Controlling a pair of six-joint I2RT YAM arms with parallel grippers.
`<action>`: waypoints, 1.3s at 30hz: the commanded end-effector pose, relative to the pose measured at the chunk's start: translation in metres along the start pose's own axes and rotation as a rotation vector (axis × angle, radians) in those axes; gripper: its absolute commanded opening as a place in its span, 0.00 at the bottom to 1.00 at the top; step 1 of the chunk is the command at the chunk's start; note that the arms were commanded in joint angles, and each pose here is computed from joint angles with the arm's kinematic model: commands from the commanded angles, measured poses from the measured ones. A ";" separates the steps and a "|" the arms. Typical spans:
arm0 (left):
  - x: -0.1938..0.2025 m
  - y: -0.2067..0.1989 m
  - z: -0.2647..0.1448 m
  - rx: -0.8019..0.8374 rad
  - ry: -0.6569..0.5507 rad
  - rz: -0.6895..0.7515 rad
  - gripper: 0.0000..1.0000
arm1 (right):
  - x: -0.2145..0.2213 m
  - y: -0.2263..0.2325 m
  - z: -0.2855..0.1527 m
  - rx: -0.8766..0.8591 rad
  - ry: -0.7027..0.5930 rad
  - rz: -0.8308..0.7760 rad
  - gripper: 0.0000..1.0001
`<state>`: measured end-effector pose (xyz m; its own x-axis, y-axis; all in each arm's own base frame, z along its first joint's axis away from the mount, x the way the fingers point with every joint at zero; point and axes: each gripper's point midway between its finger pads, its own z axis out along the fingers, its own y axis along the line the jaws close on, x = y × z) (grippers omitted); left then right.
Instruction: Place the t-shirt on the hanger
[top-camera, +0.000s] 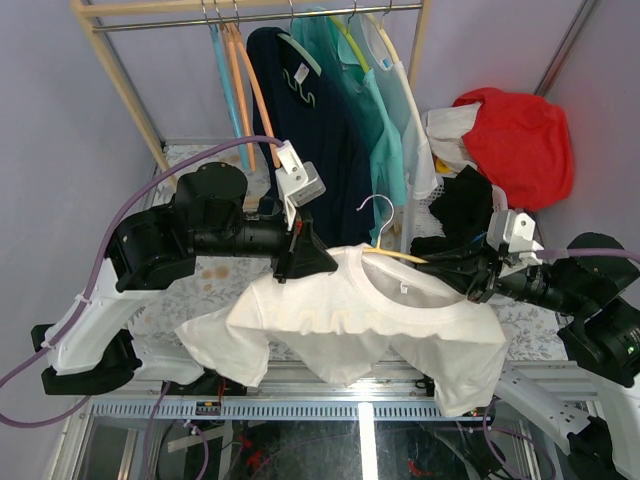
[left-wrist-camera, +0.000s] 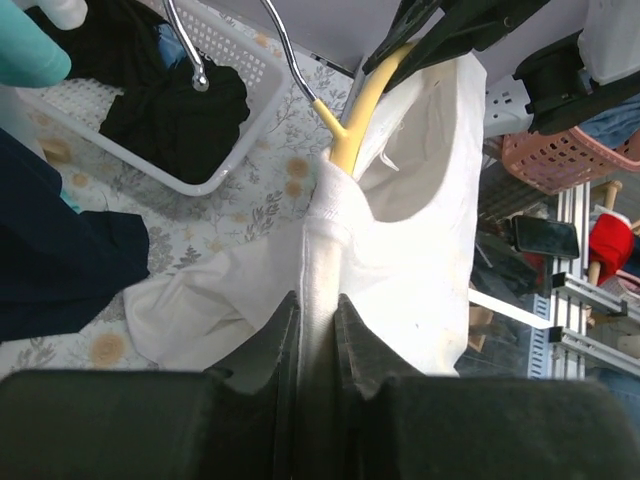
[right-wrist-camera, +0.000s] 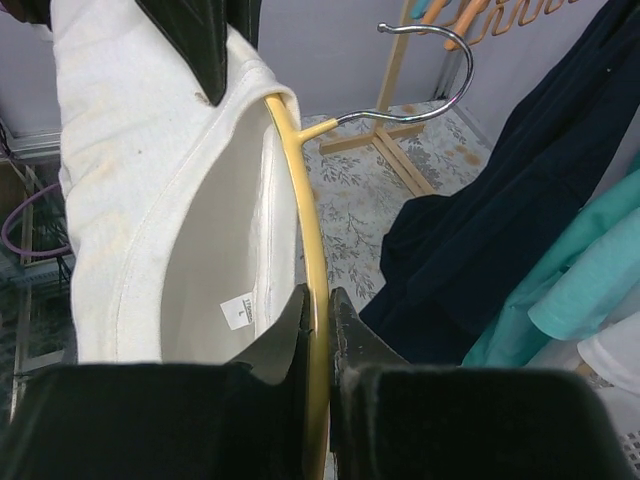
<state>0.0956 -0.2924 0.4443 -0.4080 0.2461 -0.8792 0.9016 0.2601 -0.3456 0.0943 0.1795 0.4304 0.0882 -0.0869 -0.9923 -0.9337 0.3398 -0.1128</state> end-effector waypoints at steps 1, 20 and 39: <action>-0.007 0.007 0.002 -0.021 -0.024 0.016 0.00 | -0.031 -0.002 -0.001 0.013 -0.113 -0.062 0.02; -0.043 0.079 -0.038 -0.471 -0.210 0.228 0.00 | -0.001 -0.090 0.020 0.420 0.157 0.288 0.50; -0.071 0.076 -0.059 -0.507 -0.374 0.405 0.00 | 0.022 -0.089 0.026 0.577 0.109 0.815 0.58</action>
<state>0.1742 -0.2291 0.4551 -0.0345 0.2321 -0.9721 0.7870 0.6058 0.1167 0.1792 0.1679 0.4160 -0.5376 0.1497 -0.8298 -0.4771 0.7574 0.4457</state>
